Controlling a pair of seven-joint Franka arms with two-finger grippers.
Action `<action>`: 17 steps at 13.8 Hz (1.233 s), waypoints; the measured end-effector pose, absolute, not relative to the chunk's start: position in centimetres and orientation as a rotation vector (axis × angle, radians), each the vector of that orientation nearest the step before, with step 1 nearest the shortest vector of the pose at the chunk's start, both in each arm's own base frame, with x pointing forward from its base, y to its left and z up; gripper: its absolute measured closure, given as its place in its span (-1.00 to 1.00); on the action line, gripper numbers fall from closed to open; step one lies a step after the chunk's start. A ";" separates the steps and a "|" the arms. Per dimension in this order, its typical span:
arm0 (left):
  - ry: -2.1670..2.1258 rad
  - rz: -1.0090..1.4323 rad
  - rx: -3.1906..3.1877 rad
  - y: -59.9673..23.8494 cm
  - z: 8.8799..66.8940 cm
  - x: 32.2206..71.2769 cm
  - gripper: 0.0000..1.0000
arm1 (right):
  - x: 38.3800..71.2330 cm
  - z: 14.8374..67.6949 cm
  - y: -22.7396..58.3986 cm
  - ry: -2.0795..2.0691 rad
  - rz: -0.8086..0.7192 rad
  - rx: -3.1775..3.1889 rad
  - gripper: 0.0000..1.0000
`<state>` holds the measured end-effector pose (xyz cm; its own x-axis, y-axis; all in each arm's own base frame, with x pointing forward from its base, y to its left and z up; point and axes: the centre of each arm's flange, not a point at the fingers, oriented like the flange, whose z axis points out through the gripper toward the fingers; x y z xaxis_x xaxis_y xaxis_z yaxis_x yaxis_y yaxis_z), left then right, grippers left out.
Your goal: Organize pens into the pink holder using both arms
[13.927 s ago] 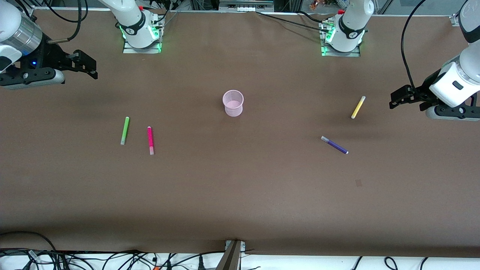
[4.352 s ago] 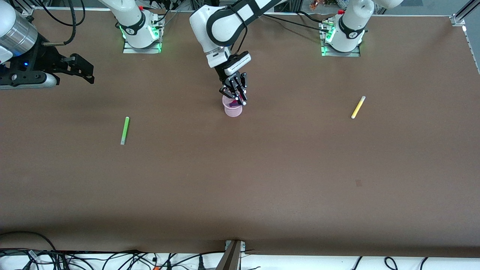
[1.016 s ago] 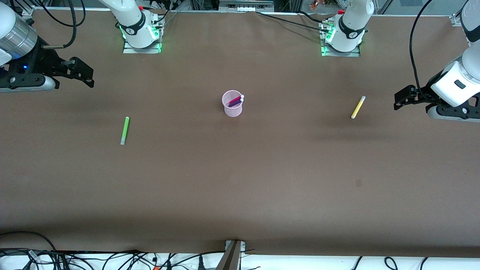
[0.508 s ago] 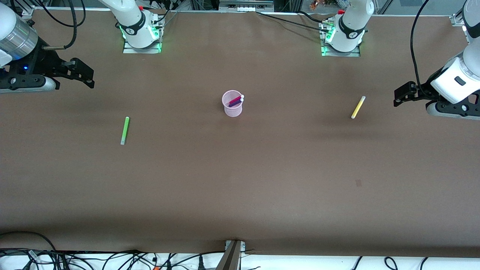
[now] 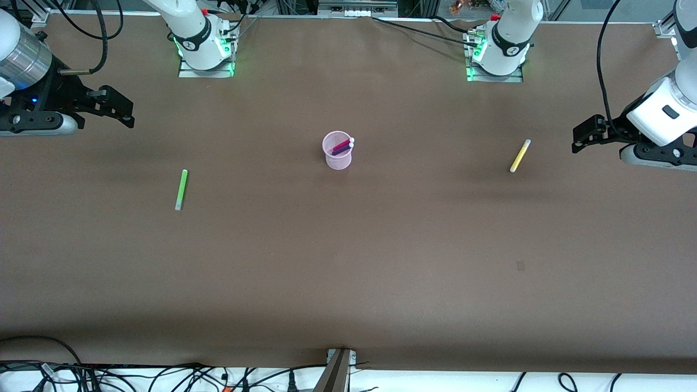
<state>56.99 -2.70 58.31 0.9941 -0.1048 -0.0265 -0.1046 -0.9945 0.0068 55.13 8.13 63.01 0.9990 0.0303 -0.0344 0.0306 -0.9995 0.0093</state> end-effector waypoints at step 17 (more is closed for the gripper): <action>-0.206 -0.053 3.139 -4.1 58.1 56.9 -1.00 | 55.1 63.0 8.6 0.063 -0.054 3.130 -1.00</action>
